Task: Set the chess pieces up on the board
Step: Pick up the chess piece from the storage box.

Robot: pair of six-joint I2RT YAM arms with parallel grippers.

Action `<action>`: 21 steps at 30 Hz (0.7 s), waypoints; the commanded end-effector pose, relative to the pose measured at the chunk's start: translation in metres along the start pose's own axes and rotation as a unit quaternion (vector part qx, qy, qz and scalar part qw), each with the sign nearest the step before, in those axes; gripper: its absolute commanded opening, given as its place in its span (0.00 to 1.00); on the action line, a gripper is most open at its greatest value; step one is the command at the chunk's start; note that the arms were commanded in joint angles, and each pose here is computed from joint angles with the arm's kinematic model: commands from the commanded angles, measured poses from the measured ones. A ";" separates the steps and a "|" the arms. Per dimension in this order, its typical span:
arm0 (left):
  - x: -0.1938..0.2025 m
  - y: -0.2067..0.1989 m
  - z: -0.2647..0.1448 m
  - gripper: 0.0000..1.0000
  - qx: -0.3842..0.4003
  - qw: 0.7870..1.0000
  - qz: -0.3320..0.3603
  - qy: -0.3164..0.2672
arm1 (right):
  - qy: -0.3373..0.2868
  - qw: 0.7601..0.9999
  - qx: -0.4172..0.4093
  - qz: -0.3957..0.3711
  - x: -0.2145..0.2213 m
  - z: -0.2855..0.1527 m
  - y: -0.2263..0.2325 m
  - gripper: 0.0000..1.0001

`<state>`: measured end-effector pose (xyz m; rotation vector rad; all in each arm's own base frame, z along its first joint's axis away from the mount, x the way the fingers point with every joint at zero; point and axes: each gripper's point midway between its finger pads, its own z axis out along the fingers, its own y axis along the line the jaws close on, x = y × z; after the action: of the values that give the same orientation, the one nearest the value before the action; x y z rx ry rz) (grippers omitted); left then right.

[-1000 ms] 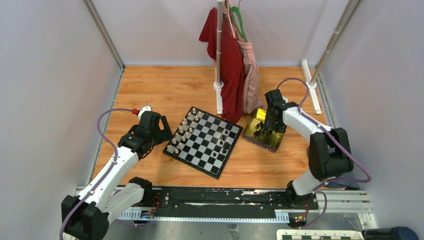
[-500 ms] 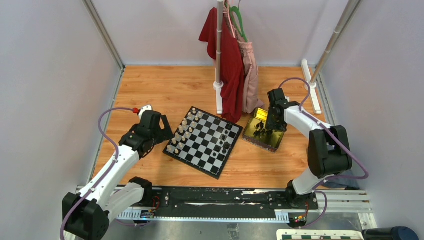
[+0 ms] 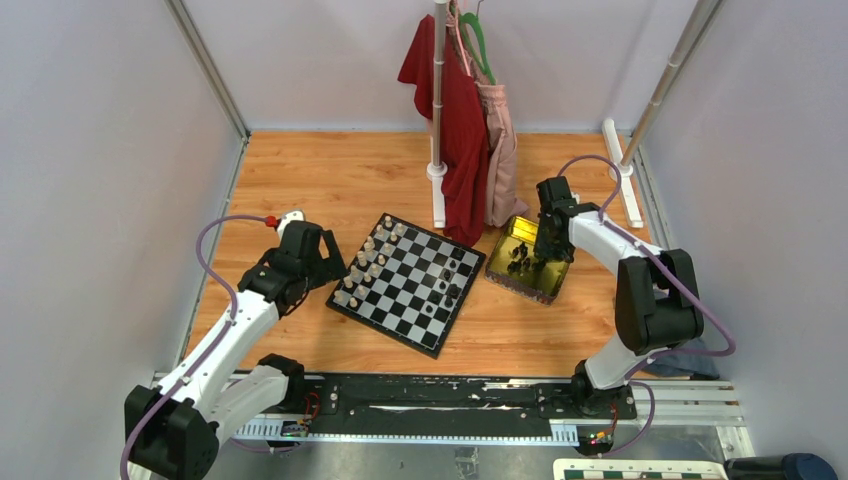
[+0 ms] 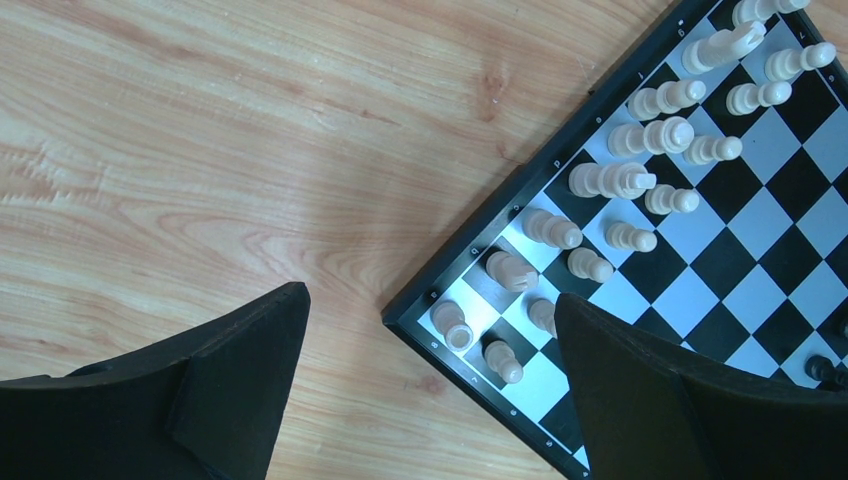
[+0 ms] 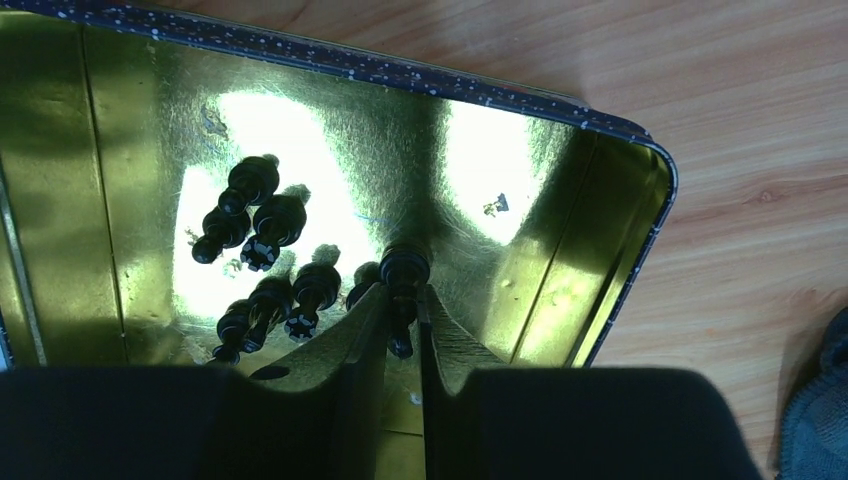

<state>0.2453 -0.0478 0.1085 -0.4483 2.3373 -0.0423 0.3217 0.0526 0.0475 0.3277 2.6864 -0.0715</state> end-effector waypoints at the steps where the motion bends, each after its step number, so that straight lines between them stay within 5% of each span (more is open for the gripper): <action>1: -0.006 -0.004 -0.004 1.00 0.009 1.000 -0.009 -0.011 | 0.002 1.000 0.000 0.001 -0.004 0.001 -0.004 0.19; 9: -0.006 -0.005 -0.007 1.00 0.014 1.000 -0.015 -0.011 | -0.002 1.000 -0.001 0.001 -0.005 -0.002 -0.006 0.00; 21: -0.005 -0.002 -0.010 1.00 0.014 1.000 -0.017 -0.016 | -0.041 0.999 -0.016 0.002 -0.023 -0.028 -0.005 0.00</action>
<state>0.2453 -0.0493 0.1173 -0.4687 2.3010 -0.0784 0.3240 0.0508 0.0568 0.3155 2.6603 -0.0548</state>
